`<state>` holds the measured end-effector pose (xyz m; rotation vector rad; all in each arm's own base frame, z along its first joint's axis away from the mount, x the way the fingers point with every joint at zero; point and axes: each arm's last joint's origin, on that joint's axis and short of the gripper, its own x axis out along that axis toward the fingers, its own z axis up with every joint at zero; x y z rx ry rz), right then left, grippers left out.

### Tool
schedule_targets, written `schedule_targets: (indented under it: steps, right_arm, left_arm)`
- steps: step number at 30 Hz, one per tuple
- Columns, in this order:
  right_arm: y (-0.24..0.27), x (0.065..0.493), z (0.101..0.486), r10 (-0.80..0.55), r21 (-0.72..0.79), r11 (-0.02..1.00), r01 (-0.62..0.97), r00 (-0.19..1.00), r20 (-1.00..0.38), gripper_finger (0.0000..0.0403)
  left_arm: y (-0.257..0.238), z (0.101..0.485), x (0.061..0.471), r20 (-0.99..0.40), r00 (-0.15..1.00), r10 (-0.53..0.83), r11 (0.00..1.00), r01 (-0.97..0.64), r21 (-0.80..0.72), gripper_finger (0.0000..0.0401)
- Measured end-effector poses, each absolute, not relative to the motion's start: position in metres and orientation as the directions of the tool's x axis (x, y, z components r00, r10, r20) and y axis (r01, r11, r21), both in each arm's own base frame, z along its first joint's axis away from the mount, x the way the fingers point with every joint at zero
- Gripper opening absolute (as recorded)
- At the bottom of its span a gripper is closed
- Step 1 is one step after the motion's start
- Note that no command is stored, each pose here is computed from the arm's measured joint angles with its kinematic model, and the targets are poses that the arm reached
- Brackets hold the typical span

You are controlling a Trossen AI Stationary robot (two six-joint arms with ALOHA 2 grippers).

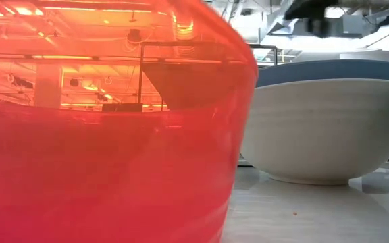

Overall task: Place and stack bowls onto a shelf
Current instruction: Stack the green bowl on top of the pink bowl on the shelf

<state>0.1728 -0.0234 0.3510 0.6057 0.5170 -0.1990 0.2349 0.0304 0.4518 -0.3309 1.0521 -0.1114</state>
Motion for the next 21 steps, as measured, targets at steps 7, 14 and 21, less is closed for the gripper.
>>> schedule_targets:
  steps: [7, 14, 21]
  right_arm:
    - [0.025, 0.154, 0.333, 0.177, 0.542, 0.757, 0.365, 0.684, -0.708, 0.01]
    - [0.066, 0.171, 0.314, 0.241, 0.485, 0.808, 0.335, 0.564, -0.79, 0.0145]
    - [0.087, 0.183, 0.295, 0.233, 0.393, 0.866, 0.308, 0.448, -0.863, 0.0161]
  left_arm:
    - [-0.022, 0.427, 0.24, -0.866, 0.335, -0.372, 0.919, 0.006, -0.393, 0.0182]
    - [-0.068, 0.399, 0.231, -0.937, 0.213, -0.277, 0.96, 0.108, -0.26, 0.0201]
    - [-0.112, 0.368, 0.23, -0.926, 0.212, -0.313, 0.925, 0.291, -0.246, 0.0195]
